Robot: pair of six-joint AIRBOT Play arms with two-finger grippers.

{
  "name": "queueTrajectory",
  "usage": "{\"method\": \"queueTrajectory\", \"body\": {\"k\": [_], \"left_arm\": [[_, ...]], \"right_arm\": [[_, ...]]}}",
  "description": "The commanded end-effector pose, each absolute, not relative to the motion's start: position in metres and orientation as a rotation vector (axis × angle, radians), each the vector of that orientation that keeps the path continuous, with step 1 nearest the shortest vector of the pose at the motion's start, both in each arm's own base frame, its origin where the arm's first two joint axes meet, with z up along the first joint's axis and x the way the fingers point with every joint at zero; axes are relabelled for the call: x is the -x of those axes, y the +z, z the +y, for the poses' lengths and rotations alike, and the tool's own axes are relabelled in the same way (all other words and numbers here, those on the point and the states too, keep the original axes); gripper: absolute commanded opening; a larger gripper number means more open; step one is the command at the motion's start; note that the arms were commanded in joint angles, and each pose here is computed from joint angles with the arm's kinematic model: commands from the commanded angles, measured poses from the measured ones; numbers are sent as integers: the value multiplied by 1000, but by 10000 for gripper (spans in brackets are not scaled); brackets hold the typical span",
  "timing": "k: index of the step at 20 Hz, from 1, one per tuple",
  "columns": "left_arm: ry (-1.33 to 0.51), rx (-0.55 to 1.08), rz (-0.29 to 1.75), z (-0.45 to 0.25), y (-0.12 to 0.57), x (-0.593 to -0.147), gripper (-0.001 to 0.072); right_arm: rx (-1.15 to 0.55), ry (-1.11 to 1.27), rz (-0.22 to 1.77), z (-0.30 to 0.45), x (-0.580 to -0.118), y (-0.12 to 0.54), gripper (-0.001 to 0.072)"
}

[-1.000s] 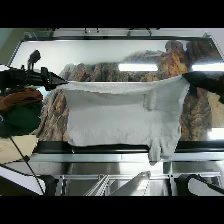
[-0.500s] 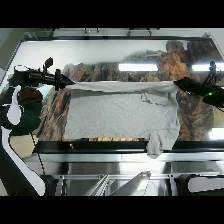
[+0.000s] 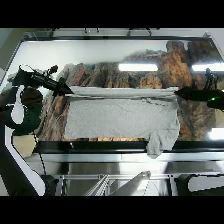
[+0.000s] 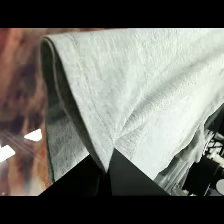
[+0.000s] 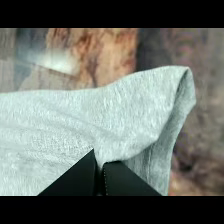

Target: Fold the shirts.

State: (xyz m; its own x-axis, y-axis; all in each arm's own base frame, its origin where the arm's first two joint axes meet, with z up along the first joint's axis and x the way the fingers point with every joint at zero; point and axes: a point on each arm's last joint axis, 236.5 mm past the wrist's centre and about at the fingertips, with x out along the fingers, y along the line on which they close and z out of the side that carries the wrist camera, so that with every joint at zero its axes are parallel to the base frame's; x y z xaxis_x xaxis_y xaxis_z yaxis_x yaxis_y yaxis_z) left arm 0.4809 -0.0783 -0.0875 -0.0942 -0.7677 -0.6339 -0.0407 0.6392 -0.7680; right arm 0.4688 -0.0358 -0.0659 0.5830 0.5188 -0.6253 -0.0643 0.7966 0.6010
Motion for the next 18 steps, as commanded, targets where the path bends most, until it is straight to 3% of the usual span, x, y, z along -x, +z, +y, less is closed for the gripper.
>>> {"method": "queueTrajectory", "body": {"k": [1,2,4,5,9,12,13,15,18], "left_arm": [[-727,664,1631,-86,-87,-466,24],[-732,669,1650,-87,-84,-462,232],[-708,706,1696,-80,-73,-454,627],[-681,738,1719,-71,-63,-452,711],[-629,786,1701,-39,-29,-441,710],[-648,776,1734,-39,-24,-404,697],[-615,744,1776,-36,-34,-385,693],[-523,678,1863,-26,-62,-347,693],[-446,646,1975,-21,-90,-296,693]], "right_arm": [[-577,381,934,-31,-460,-71,269],[-584,402,938,-28,-457,-66,367],[-620,407,949,-34,-446,-51,365],[-632,387,964,-43,-438,-42,365],[-692,306,1144,-70,-365,-30,364],[-788,199,1268,-61,-295,-57,367],[-823,172,1280,-53,-280,-68,381],[-887,135,1303,-31,-257,-94,503],[-936,107,1329,-7,-244,-126,497]]}}
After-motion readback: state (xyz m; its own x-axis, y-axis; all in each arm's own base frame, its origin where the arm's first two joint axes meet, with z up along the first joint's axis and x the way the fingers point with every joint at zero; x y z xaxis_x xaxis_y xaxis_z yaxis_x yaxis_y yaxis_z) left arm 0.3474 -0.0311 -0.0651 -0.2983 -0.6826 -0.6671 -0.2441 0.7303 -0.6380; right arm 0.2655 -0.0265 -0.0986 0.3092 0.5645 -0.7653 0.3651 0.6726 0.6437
